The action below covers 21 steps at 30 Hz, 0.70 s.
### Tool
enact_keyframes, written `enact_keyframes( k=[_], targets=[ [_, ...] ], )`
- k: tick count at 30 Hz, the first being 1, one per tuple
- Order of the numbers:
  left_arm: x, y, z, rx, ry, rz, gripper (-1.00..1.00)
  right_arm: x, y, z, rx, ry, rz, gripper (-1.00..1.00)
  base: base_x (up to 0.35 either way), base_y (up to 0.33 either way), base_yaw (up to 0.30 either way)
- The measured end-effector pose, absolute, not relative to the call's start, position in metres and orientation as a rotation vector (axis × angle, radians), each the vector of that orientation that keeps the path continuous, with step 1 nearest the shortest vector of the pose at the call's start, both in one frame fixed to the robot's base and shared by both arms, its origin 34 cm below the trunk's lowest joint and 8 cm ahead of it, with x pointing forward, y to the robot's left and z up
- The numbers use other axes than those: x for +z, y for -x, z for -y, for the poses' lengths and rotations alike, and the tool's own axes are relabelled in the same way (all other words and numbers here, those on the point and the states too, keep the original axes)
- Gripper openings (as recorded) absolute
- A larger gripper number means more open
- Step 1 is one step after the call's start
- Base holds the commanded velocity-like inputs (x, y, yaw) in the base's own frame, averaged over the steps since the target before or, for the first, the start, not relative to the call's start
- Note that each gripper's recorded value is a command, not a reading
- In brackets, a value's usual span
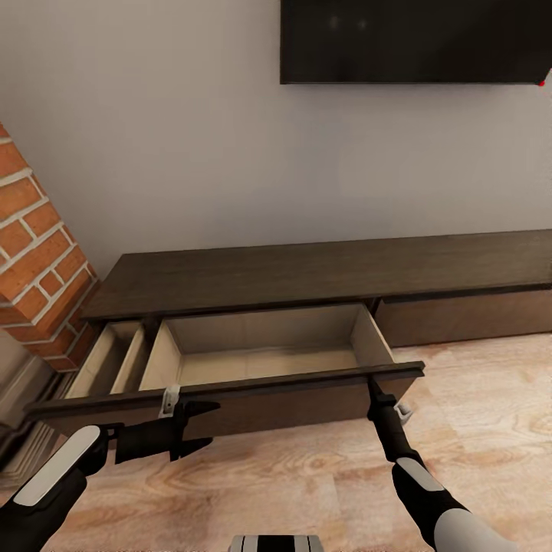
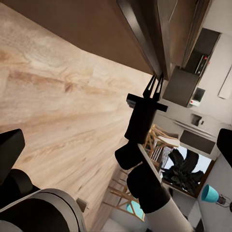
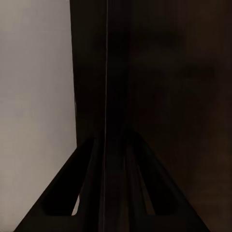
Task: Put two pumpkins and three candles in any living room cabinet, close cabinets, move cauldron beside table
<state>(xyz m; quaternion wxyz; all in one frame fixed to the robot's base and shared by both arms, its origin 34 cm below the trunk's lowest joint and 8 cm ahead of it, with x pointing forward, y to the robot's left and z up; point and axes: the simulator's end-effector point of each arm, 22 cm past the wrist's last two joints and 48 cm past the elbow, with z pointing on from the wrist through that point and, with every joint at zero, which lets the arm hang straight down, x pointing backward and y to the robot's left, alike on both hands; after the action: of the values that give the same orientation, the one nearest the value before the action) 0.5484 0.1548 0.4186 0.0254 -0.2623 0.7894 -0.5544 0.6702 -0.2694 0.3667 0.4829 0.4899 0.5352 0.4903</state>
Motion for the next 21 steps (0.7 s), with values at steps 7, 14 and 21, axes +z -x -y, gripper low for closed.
enact_keyframes(
  k=[7, 14, 21],
  targets=[
    [0.4186, -0.5483, -0.1545, -1.715, 0.811, -2.441, 1.0, 0.3667, -0.6701, 0.2694, 1.194, -1.192, -1.305, -1.0, -0.005, 0.0, 0.0],
    [0.4188, -0.5484, -0.1542, -1.716, 0.812, -2.439, 1.0, 0.3668, -0.6765, 0.2702, 1.184, -1.205, -1.313, -1.0, -0.115, 0.0, 0.0],
    [0.4189, -0.5484, -0.1542, -1.716, 0.811, -2.44, 1.0, 0.3669, -0.6779, 0.2703, 1.182, -1.207, -1.315, -1.0, -0.01, 0.0, 0.0]
  ],
)
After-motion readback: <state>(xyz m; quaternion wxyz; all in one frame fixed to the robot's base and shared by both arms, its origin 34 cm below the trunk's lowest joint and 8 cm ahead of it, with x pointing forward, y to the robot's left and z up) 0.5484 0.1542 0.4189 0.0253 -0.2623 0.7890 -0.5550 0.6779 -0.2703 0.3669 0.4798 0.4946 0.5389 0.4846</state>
